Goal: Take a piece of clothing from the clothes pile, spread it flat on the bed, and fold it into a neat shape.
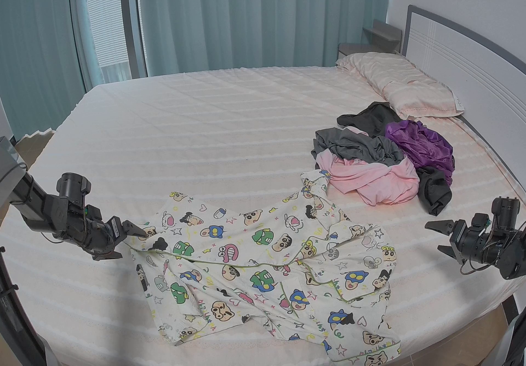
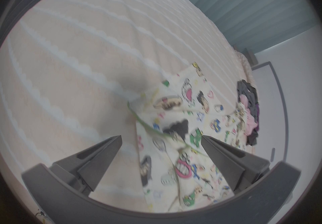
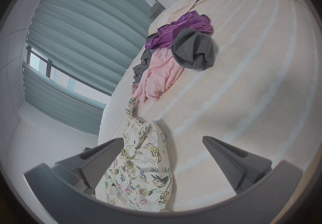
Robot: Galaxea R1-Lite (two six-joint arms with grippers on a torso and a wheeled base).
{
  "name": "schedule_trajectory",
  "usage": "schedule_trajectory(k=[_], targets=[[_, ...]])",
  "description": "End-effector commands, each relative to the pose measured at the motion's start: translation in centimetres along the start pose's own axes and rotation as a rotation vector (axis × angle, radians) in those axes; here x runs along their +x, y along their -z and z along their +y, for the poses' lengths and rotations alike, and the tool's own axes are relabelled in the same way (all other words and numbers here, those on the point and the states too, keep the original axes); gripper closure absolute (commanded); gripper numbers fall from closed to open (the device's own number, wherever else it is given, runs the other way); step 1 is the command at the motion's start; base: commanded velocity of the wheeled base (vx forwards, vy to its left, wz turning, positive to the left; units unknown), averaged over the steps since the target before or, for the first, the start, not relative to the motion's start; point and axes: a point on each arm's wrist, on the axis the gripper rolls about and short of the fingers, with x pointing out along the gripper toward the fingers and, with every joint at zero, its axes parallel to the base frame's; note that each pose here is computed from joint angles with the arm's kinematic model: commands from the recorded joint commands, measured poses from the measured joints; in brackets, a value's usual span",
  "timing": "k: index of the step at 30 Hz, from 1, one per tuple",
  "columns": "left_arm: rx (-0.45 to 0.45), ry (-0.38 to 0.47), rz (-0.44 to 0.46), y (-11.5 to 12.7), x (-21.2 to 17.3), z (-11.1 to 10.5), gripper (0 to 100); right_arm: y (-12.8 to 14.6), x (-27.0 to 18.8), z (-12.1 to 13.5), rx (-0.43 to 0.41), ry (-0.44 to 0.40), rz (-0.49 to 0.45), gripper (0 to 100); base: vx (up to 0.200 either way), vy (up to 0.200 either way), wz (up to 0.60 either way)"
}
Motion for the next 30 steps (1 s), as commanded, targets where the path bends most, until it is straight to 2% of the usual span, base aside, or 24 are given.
schedule_trajectory(k=[1,2,3,4,5,11,13,18,20,22,24,30], targets=[[0.009,0.063,0.005,2.2,-3.3,-0.8,0,0.2,0.0,0.1,-0.004,-0.003,0.006,0,0.0,0.0,0.0],[0.009,0.063,0.005,2.2,-3.3,-0.8,0,0.2,0.0,0.1,-0.004,-0.003,0.006,0,0.0,0.0,0.0],[0.007,0.061,0.043,4.0,-3.7,-0.8,0,0.2,0.0,0.4,-0.005,-0.01,0.008,0,0.0,0.0,0.0],[0.007,0.061,0.043,4.0,-3.7,-0.8,0,0.2,0.0,0.4,-0.005,-0.01,0.008,0,0.0,0.0,0.0],[-0.001,0.056,0.067,5.0,-3.9,-0.5,0,0.2,0.0,0.3,-0.006,-0.009,0.009,0,0.0,0.0,0.0],[-0.054,0.028,0.136,7.6,-3.9,0.5,0,0.4,0.0,0.3,-0.007,-0.008,0.015,0,-0.2,0.0,0.0],[-0.061,0.028,0.159,8.3,-4.0,0.8,0,0.4,0.0,0.3,-0.007,-0.008,0.015,0,0.0,0.0,0.0],[-0.041,0.029,0.216,10.0,-3.8,0.2,0,0.6,0.1,0.5,-0.01,-0.011,0.021,0,0.0,0.0,0.0],[-0.062,0.031,0.226,10.2,-3.6,-0.4,0,0.7,0.1,0.5,-0.01,-0.011,0.026,0,0.0,0.0,0.0],[-0.101,0.025,0.226,10.7,-3.1,-1.7,0,0.7,0.1,0.5,-0.01,-0.011,0.028,0,0.0,0.0,0.0],[-0.101,0.006,0.209,11.4,-2.6,-2.6,0,0.7,0.1,0.5,-0.01,-0.011,0.028,0,0.0,0.0,0.0],[0.062,0.023,0.093,14.6,-1.4,-3.6,0,0.7,0.1,0.5,-0.01,-0.012,0.027,0,0.0,0.0,0.0]])
